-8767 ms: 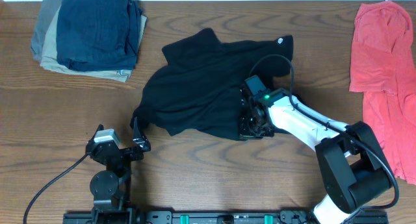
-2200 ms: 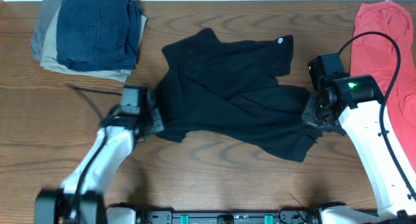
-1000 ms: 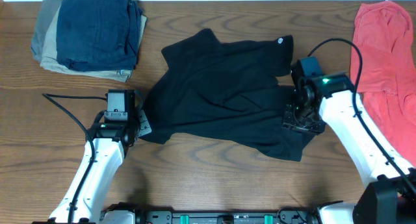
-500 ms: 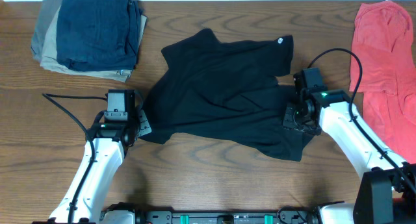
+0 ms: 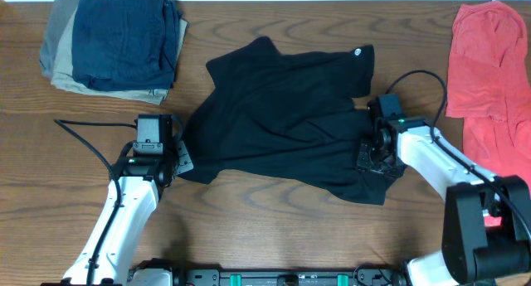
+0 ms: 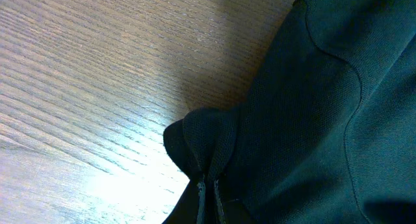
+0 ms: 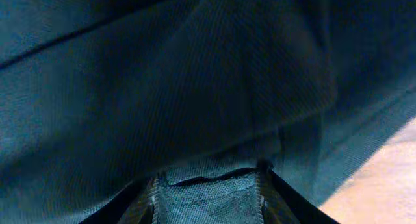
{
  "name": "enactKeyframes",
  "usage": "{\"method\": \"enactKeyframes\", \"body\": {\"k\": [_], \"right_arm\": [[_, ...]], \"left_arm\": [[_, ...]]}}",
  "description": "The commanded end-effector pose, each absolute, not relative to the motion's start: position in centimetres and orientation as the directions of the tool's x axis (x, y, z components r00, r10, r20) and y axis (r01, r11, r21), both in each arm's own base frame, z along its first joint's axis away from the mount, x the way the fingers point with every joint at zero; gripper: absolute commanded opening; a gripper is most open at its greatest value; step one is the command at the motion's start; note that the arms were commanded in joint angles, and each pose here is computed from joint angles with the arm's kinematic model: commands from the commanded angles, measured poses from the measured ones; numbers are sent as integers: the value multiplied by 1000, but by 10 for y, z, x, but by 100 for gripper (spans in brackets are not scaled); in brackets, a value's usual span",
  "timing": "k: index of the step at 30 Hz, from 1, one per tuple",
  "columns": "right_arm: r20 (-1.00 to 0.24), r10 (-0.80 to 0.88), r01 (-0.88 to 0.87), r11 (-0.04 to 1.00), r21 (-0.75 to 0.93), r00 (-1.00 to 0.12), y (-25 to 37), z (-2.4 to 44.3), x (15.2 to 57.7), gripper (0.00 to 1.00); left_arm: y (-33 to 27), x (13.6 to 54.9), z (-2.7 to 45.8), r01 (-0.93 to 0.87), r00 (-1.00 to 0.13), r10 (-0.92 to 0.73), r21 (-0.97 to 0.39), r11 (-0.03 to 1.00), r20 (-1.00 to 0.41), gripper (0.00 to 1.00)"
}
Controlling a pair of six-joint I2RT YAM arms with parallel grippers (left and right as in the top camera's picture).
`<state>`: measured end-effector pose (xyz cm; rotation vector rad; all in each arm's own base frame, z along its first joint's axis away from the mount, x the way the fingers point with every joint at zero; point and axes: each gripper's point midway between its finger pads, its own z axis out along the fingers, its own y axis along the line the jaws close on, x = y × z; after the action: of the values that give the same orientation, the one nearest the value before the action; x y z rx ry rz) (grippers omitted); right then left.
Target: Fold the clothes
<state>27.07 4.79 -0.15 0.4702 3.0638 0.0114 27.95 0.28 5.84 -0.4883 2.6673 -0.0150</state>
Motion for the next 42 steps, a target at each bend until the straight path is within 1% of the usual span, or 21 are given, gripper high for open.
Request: {"method": "enactKeyframes", "body": {"k": [1, 3, 5, 8, 9, 15, 22, 26, 30, 35, 42], "right_arm": [[-6, 288, 288, 957, -8, -957, 45, -11, 264, 42], [-1, 288, 288, 958, -11, -958, 45, -13, 263, 31], [-2, 288, 288, 958, -11, -958, 45, -13, 264, 18], [-5, 289, 289, 957, -11, -957, 45, -12, 265, 3], [-8, 290, 290, 957, -16, -957, 44, -12, 265, 2], [-13, 296, 296, 954, -42, -955, 39, -1, 267, 2], [14, 310, 308, 946, -99, -950, 30, 28, 269, 1], [30, 329, 324, 940, -109, -944, 26, 45, 269, 1], [25, 355, 351, 930, -107, -934, 20, 67, 268, 1], [-54, 371, 374, 925, -65, -927, 16, 110, 268, 1], [-253, 374, 387, 922, -4, -892, 6, 189, 256, 1]], "left_arm": [[6, 280, 58, -347, -844, -348, -79, 935, -408, 7], [6, 280, 58, -347, -844, -348, -79, 935, -409, 6], [6, 280, 58, -347, -843, -348, -80, 935, -410, 6], [6, 280, 58, -347, -843, -348, -80, 935, -410, 6], [6, 280, 58, -347, -843, -348, -80, 935, -410, 6], [6, 280, 59, -346, -842, -348, -81, 935, -413, 6], [3, 278, 70, -335, -833, -348, -108, 936, -430, 6], [2, 273, 84, -329, -822, -348, -123, 936, -452, 6], [2, 260, 110, -326, -810, -348, -132, 936, -471, 6], [3, 243, 157, -312, -778, -344, -153, 938, -526, 6], [4, 215, 245, -284, -700, -342, -196, 939, -627, 6]]}}
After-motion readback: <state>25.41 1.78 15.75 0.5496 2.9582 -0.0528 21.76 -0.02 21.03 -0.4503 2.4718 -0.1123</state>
